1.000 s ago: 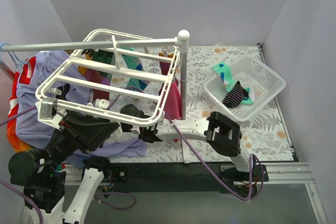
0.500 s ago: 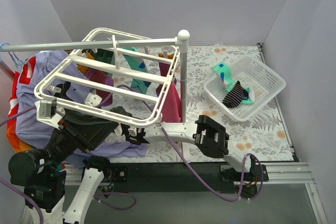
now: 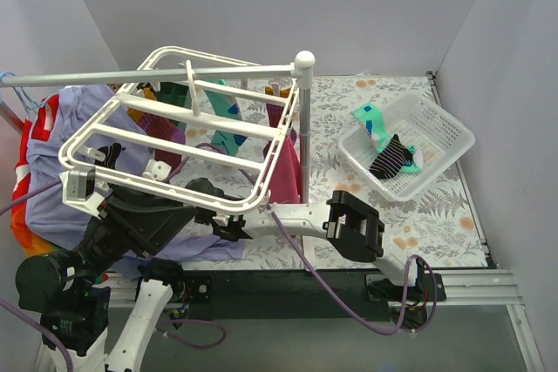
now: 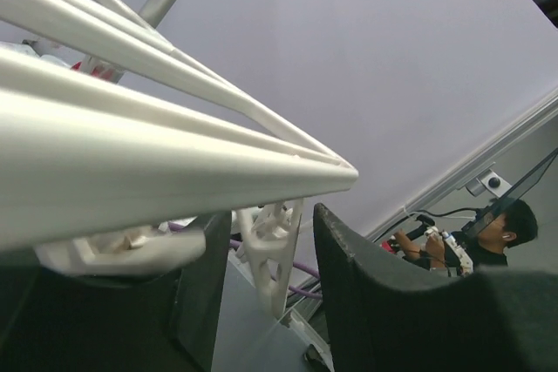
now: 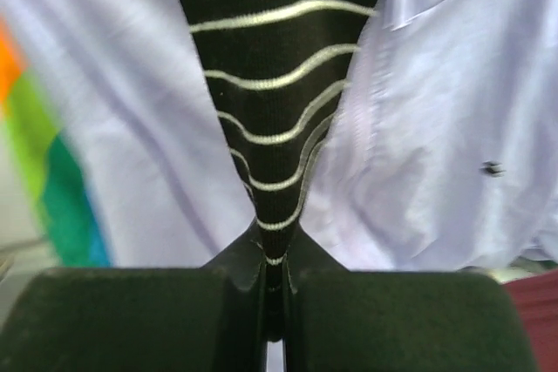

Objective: Remove the socks clipped to the hanger

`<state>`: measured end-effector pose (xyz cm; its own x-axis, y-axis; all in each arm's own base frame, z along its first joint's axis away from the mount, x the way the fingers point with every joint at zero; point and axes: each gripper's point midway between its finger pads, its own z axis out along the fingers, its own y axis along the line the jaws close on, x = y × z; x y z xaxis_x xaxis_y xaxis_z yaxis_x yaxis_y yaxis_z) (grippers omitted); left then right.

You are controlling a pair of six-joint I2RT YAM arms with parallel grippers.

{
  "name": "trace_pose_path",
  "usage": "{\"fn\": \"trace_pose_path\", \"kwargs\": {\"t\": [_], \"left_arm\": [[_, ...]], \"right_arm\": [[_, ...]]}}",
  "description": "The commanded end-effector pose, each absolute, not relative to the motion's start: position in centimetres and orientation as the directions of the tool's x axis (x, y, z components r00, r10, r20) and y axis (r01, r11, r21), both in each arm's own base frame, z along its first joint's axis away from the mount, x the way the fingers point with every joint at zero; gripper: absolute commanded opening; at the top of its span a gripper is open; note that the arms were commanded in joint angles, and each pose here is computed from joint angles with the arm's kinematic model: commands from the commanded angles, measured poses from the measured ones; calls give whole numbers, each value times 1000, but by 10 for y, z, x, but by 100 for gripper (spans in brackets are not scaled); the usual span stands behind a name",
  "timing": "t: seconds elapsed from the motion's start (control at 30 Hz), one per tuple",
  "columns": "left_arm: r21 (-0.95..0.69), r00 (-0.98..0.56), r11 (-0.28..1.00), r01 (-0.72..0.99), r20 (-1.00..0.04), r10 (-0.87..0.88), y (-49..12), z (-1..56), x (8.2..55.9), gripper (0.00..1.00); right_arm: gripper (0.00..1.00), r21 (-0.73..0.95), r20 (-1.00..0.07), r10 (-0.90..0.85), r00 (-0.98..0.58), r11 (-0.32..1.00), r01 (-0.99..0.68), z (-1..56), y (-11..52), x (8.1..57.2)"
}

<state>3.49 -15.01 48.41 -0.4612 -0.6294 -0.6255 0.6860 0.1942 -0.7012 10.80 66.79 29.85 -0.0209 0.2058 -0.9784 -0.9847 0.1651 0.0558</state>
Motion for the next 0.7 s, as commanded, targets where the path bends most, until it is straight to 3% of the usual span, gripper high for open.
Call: {"fn": "trace_pose_path", "kwargs": {"t": [0.0,0.07,0.13,0.47,0.53,0.57,0.67], "left_arm": [[-714,-487,206,669,-631,-604,-150,472,24,50],[-714,-493,208,669,-635,-595,-149,471,12,60],[-712,-500,218,667,-645,-578,-149,468,4,61],[-586,-422,223,779,-753,-505,-141,496,-83,61],[-563,-331,316,764,-762,-557,-128,516,-84,58],[-501,-208,370,783,-771,-602,-113,541,-105,56],[-560,-18,517,647,-689,-724,-69,568,-93,49]], "right_arm": [[1,46,-950,309,-46,-7,-999,356,642,71],[1,54,-955,286,-74,-77,-996,350,639,58],[1,56,-955,281,-91,-131,-990,352,635,48],[1,149,-951,205,-231,-352,-924,362,607,4],[1,158,-950,193,-247,-386,-909,368,600,-6],[1,172,-949,174,-261,-409,-896,368,595,-14],[1,203,-945,138,-296,-461,-864,371,579,-30]]}}
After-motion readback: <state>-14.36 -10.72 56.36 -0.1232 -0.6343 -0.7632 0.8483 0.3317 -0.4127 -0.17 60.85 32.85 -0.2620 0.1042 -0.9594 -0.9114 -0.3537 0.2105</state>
